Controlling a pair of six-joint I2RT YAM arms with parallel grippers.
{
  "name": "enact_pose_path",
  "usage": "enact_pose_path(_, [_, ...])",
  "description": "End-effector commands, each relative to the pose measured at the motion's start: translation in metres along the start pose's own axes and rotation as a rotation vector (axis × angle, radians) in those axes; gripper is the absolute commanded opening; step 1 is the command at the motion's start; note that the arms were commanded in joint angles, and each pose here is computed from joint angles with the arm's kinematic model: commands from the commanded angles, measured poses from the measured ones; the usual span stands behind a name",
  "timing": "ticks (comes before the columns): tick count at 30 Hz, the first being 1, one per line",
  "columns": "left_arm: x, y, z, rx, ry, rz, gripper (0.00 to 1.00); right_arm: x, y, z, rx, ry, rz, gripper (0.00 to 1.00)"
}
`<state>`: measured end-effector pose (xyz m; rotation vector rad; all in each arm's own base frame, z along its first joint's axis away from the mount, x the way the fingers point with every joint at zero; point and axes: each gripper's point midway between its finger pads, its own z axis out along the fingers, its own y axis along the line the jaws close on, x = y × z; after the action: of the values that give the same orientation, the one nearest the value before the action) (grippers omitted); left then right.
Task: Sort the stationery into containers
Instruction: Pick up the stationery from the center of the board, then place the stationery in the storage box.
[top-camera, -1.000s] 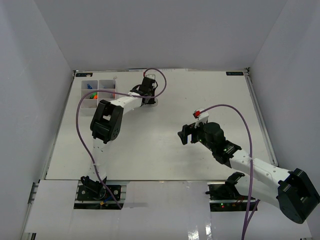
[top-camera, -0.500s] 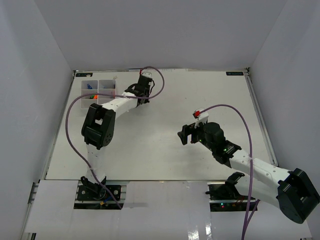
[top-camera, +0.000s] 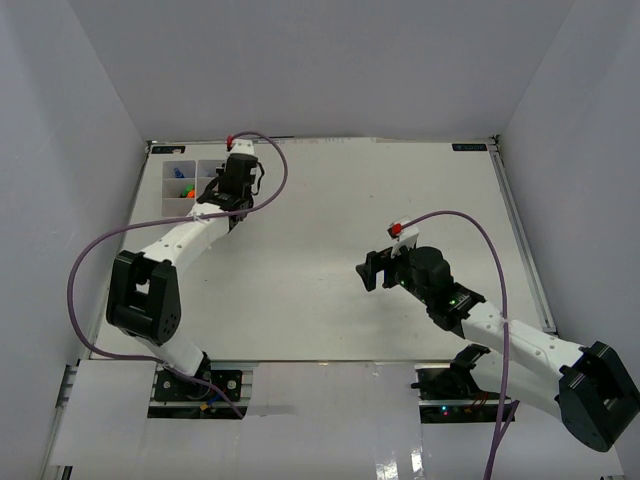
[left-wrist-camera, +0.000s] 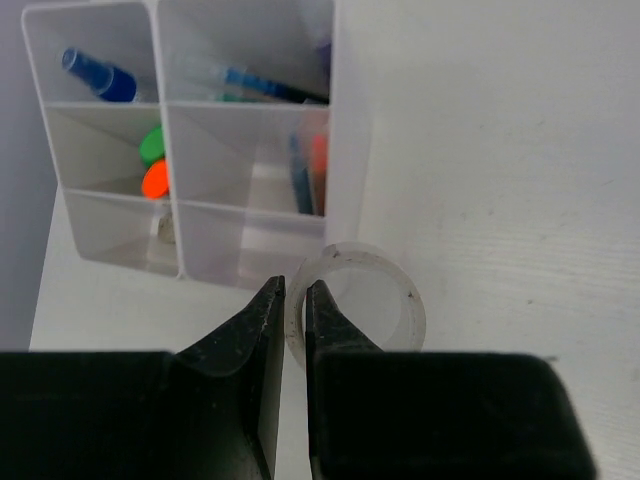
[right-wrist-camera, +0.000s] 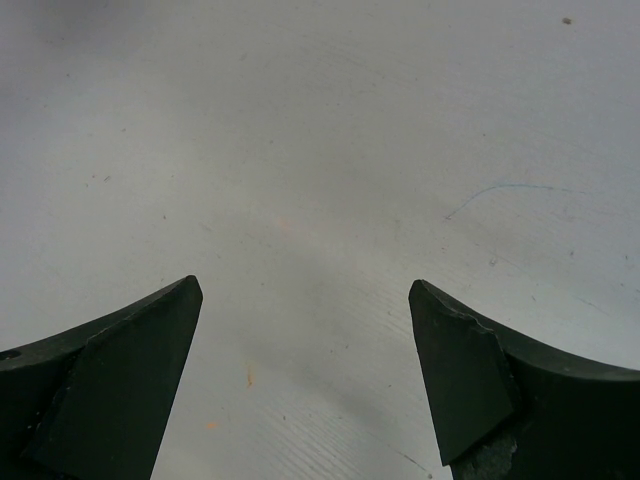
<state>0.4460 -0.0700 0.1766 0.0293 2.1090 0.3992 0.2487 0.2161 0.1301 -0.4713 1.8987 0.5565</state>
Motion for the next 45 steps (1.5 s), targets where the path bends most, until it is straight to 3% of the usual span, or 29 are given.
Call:
enact_pose_path(1, [0.007,0.025,-0.014,-0.023,-0.013,-0.024,0.12,-0.009,0.004,-0.001,-0.022,-0.038,-0.012,0.91])
enact_pose_path(11, [0.027,0.079,-0.006,-0.143,0.000,-0.078,0.11,-0.009,0.009,0.000,-0.048,-0.032,-0.018,0.91])
enact_pose_path(27, [0.033,0.094,0.019,-0.205,-0.023,-0.130,0.09,-0.006,0.013,-0.001,-0.074,-0.025,-0.028,0.91])
enact_pose_path(31, [0.022,0.094,0.026,-0.208,-0.131,-0.125,0.09,-0.007,0.014,-0.001,-0.081,-0.027,-0.031,0.91])
enact_pose_path(45, [0.022,0.094,0.032,-0.184,-0.271,-0.079,0.08,-0.005,0.015,0.000,-0.089,-0.021,-0.039,0.91])
